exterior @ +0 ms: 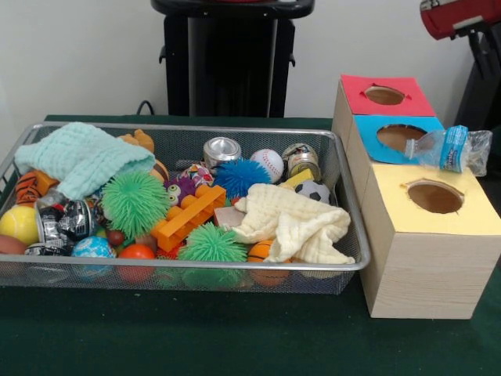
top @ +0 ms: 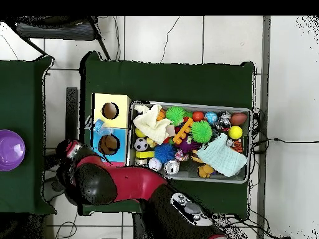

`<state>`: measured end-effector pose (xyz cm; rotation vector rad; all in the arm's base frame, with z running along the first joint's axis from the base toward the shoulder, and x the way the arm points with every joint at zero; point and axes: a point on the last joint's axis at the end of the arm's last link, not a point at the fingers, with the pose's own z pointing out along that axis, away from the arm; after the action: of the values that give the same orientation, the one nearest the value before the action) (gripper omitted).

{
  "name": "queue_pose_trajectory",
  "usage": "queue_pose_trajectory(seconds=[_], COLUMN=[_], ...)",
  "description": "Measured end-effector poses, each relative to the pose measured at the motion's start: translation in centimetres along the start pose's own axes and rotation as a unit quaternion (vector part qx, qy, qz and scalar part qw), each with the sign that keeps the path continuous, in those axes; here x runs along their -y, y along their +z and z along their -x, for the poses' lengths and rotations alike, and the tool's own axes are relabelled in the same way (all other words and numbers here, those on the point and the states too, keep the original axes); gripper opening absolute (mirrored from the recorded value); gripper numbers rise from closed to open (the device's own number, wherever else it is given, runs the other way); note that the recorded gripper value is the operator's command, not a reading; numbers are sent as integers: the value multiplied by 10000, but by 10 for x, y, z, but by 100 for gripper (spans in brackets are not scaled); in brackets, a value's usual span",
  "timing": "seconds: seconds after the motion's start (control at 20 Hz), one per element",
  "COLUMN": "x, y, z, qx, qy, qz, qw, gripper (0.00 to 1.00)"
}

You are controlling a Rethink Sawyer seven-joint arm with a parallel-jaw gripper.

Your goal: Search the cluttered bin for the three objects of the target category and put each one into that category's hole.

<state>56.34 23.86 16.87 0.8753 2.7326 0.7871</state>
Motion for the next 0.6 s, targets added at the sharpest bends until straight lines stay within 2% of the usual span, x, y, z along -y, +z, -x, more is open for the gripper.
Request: queue_pose_trajectory(seconds=[0.3,0.6], x=[-17,-26], y=[11,19], z=[-6,10], qx=[123,317], qy=[-152,-119], qz=[-26,-7], qw=[9998,9994], gripper=[0,0])
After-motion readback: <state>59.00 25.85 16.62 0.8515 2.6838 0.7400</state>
